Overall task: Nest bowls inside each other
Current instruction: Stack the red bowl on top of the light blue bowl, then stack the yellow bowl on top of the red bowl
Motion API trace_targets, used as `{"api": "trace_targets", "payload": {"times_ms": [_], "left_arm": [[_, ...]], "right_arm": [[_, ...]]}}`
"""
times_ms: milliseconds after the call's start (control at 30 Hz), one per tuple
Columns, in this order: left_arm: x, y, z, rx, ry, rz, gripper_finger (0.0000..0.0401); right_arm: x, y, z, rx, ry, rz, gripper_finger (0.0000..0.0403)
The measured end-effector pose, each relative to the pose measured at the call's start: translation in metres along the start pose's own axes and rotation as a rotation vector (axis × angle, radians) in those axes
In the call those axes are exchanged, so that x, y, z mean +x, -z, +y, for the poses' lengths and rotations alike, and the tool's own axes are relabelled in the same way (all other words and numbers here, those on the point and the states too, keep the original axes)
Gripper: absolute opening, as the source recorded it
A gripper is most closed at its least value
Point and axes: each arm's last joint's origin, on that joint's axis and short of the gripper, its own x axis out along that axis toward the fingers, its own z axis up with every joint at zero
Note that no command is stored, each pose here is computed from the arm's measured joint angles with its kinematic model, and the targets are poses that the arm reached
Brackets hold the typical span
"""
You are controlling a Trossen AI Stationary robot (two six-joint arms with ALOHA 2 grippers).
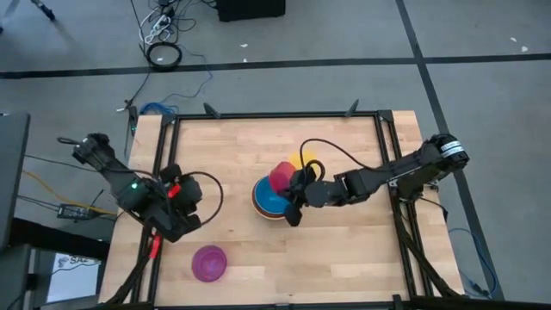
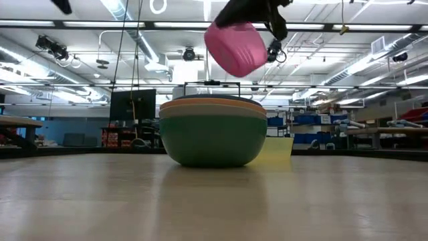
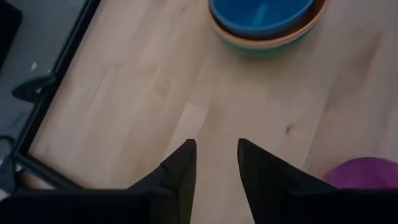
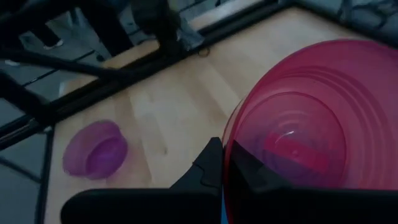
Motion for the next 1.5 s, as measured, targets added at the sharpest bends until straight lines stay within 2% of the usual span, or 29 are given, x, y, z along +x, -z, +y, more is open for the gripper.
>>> {"api": "trace_targets", "payload": {"times_ms": [200, 400, 500, 633, 967, 1200, 1400, 1500], "left_arm": [[0.023, 0.013, -0.008, -0.016, -0.040, 0.024, 0.0127], [0.044, 0.027, -0.014, 0.002, -0.065, 0.056, 0.0127], [0.053, 0.033, -0.017, -0.004, -0.055, 0.074, 0.0127], [0.061, 0.036, -0.022, -0.025, -0.016, 0.081, 0.0127], [0.064, 0.034, -0.030, -0.064, 0.042, 0.049, 0.0127], [0.063, 0.034, -0.030, -0.069, 0.053, 0.053, 0.0127], [0.060, 0.041, -0.037, -0.052, 0.204, 0.259, 0.0127], [0.058, 0.046, -0.052, -0.005, 0.375, 0.291, 0.0127]], "right_arm": [[0.009, 0.024, -0.011, 0.044, 0.003, 0.047, 0.0000], [0.013, 0.035, -0.016, 0.050, -0.010, 0.033, 0.0000], [0.013, 0.033, -0.015, 0.050, -0.035, -0.001, 0.0007], [0.013, 0.033, -0.016, 0.045, -0.029, 0.006, 0.0029], [0.014, 0.032, -0.016, 0.054, -0.045, 0.007, 0.0111], [0.014, 0.031, -0.016, 0.055, -0.052, 0.007, 0.0127], [0.009, 0.044, -0.011, 0.011, -0.040, 0.077, 0.0126], [0.003, 0.053, -0.005, 0.013, -0.041, 0.121, 0.0125]]}}
